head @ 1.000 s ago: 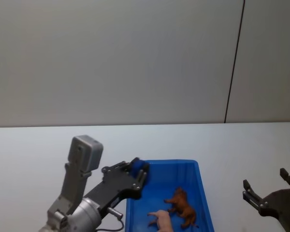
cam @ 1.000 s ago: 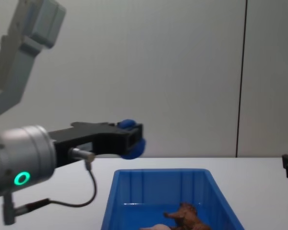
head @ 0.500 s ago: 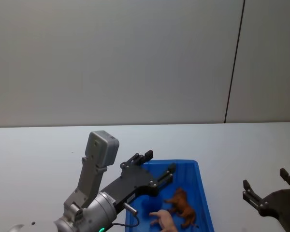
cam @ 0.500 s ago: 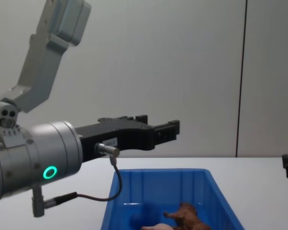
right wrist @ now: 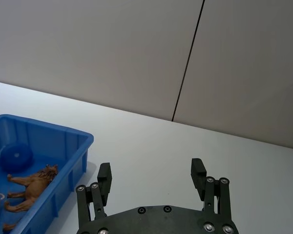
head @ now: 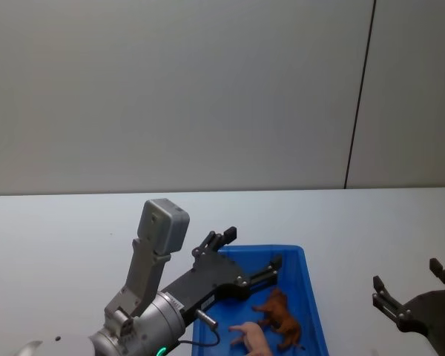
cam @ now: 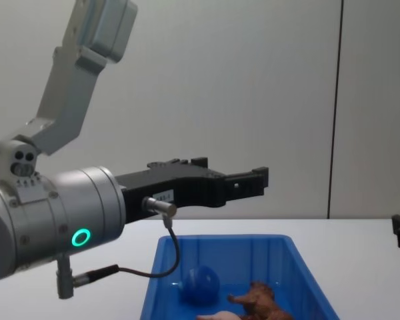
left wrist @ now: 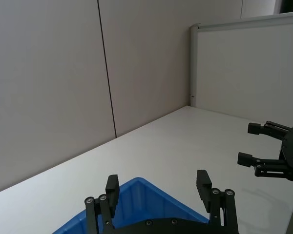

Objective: Pick up the two dolls from the table and place them into the box.

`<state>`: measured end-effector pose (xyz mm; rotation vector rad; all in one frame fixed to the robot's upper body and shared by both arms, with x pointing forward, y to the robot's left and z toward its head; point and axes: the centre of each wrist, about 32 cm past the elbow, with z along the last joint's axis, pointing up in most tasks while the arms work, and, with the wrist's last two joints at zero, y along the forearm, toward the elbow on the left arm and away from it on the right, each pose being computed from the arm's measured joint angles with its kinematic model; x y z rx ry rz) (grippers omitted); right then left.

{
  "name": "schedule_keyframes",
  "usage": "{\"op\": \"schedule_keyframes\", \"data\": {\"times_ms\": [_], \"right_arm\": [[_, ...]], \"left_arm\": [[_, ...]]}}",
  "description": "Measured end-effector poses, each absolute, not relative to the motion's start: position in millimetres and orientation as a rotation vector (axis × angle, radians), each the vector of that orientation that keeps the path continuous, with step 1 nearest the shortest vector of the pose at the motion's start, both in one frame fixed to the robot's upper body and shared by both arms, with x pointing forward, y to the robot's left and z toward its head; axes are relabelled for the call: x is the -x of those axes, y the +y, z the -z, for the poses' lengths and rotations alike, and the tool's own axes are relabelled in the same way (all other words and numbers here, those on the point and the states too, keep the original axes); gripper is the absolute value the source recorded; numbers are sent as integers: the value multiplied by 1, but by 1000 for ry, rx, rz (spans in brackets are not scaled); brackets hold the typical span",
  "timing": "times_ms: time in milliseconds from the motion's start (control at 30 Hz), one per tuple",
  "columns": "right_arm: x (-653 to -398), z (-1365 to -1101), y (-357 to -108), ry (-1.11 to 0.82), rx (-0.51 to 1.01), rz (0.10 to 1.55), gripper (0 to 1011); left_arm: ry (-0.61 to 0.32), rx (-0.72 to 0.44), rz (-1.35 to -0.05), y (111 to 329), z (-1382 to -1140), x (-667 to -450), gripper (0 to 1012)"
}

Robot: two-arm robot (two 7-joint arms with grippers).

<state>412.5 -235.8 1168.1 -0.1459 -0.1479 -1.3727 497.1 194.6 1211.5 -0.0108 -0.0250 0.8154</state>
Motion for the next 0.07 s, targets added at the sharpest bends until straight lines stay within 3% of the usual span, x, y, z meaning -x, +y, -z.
{"op": "schedule_keyframes", "data": {"times_ms": [67], "right_arm": [[-413, -1168, -236, -148, 146, 1373, 1001]], "left_arm": [[-25, 11, -813, 194, -1212, -498, 1001]]}}
